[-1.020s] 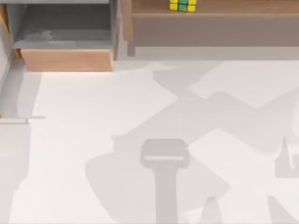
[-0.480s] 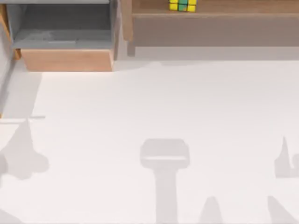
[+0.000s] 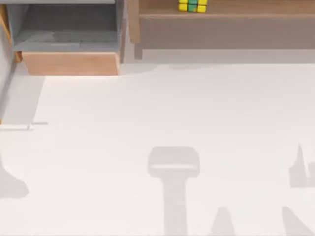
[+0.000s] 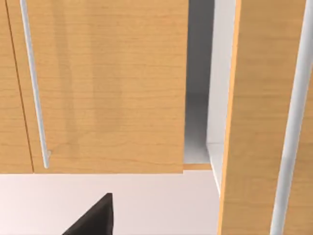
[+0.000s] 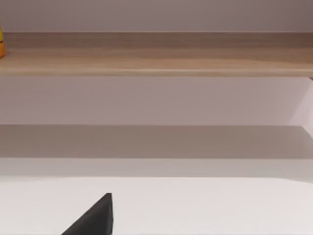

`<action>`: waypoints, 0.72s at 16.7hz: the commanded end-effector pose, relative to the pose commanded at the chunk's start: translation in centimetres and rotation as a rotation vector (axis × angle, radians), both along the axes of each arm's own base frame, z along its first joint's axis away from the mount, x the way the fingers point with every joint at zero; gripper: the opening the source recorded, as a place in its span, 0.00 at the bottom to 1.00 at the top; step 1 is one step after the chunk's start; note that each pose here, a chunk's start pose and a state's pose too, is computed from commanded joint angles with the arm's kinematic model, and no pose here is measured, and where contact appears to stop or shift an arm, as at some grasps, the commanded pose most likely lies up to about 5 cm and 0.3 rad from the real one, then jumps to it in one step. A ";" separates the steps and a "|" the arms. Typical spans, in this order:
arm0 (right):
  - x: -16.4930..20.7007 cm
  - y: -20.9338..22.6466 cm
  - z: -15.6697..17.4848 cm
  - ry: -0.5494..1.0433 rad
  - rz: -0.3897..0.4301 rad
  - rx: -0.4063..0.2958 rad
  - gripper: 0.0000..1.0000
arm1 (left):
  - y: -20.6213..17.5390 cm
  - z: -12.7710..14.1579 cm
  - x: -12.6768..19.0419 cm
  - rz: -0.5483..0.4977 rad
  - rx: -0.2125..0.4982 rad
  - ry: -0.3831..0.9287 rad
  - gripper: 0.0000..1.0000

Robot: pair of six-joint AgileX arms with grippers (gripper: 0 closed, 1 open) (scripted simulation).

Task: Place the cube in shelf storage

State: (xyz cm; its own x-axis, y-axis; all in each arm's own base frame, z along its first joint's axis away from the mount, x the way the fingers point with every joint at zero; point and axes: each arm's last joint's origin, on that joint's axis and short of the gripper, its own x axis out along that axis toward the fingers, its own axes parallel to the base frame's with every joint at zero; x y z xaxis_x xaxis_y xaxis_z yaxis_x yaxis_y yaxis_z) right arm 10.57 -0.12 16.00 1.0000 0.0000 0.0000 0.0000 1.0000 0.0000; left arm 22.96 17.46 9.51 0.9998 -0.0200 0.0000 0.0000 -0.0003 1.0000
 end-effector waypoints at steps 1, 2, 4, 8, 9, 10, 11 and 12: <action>0.0 0.0 0.0 0.000 0.000 0.000 1.00 | 0.0 0.0 0.0 0.000 0.000 0.000 1.00; 0.0 0.0 0.0 0.000 0.000 0.000 1.00 | 0.0 0.0 0.0 0.000 0.000 0.000 1.00; 0.0 0.0 0.0 0.000 0.000 0.000 1.00 | 0.1 0.1 0.0 0.002 0.003 -0.002 1.00; 0.0 0.0 0.0 0.000 0.000 0.000 1.00 | 0.0 0.0 1.6 0.000 0.000 0.000 1.00; 0.0 0.0 0.0 0.000 0.000 0.000 1.00 | 0.0 0.0 2.1 0.000 0.000 0.000 1.00; 0.0 0.0 0.0 0.000 0.000 0.000 1.00 | 0.0 0.0 2.4 0.000 0.000 0.000 1.00; 0.0 0.0 0.0 0.000 0.000 0.000 1.00 | 0.0 0.0 2.5 0.000 0.000 0.000 1.00; 0.0 0.0 0.0 0.000 0.000 0.000 1.00 | 0.0 0.0 2.5 0.000 0.000 0.000 1.00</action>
